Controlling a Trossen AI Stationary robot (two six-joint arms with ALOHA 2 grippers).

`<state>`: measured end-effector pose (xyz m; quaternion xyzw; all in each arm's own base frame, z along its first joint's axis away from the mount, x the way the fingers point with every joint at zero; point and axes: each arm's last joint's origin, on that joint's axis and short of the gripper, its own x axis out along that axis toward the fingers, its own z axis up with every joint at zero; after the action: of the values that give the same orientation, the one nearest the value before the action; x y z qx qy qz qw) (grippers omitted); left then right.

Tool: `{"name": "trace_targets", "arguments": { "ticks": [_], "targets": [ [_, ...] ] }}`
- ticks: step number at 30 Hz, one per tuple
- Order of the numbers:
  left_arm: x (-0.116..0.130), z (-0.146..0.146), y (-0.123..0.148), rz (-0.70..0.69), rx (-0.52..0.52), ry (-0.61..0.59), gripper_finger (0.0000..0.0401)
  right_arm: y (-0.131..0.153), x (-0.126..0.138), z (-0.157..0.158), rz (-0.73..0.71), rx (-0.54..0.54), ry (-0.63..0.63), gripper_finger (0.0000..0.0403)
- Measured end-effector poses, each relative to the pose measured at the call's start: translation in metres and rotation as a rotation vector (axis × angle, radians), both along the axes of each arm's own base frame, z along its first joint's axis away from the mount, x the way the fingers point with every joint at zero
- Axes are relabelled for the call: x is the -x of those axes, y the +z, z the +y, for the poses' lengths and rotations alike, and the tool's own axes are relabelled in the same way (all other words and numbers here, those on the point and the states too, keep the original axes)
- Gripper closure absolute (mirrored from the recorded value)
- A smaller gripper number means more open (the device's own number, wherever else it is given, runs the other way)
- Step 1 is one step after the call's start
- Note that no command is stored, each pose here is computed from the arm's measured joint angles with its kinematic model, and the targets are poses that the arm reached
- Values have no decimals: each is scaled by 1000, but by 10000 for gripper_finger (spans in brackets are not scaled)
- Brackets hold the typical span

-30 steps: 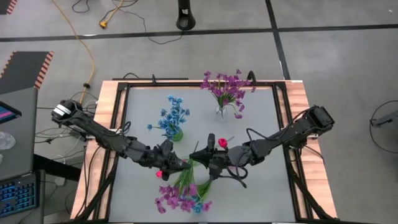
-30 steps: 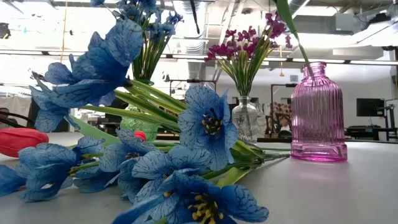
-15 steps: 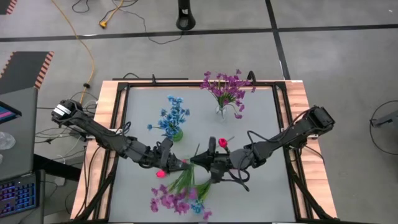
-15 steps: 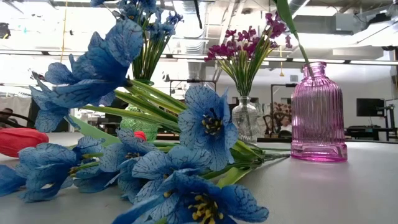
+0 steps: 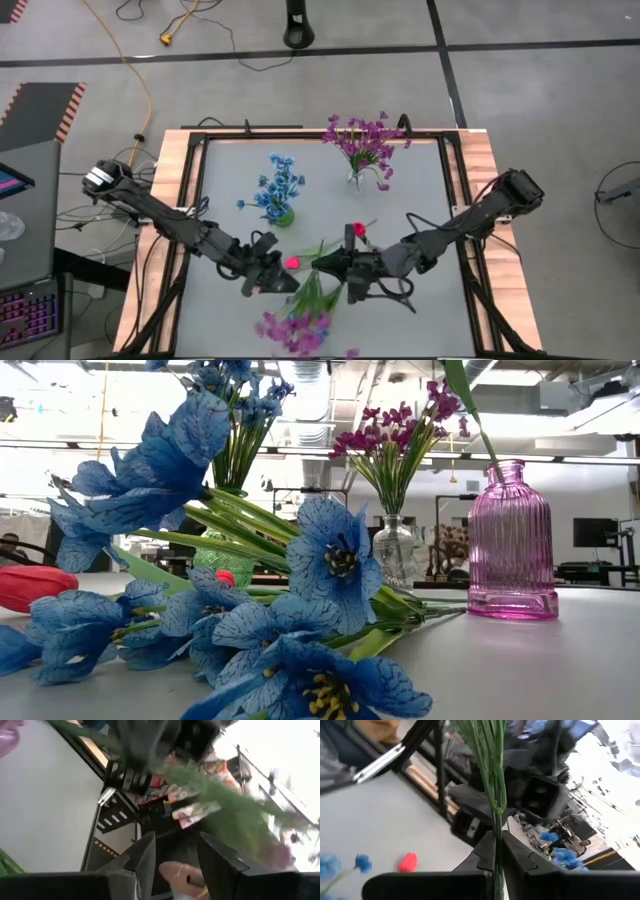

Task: Sort flowers into vase by color
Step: Put the purple flowers into the transparent flower vase

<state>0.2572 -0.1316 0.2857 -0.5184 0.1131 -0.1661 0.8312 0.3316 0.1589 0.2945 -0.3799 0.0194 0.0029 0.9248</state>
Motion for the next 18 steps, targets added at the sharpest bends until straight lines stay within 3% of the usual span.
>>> {"name": "trace_targets", "arguments": {
  "ticks": [9,18],
  "targets": [
    [21,-6,10,-42,-175,-56,272,35,22,-7,-94,-122,-19,360],
    [45,1,0,134,-415,-3,272,83,54,-29,-233,-285,-67,360]
  ]
}}
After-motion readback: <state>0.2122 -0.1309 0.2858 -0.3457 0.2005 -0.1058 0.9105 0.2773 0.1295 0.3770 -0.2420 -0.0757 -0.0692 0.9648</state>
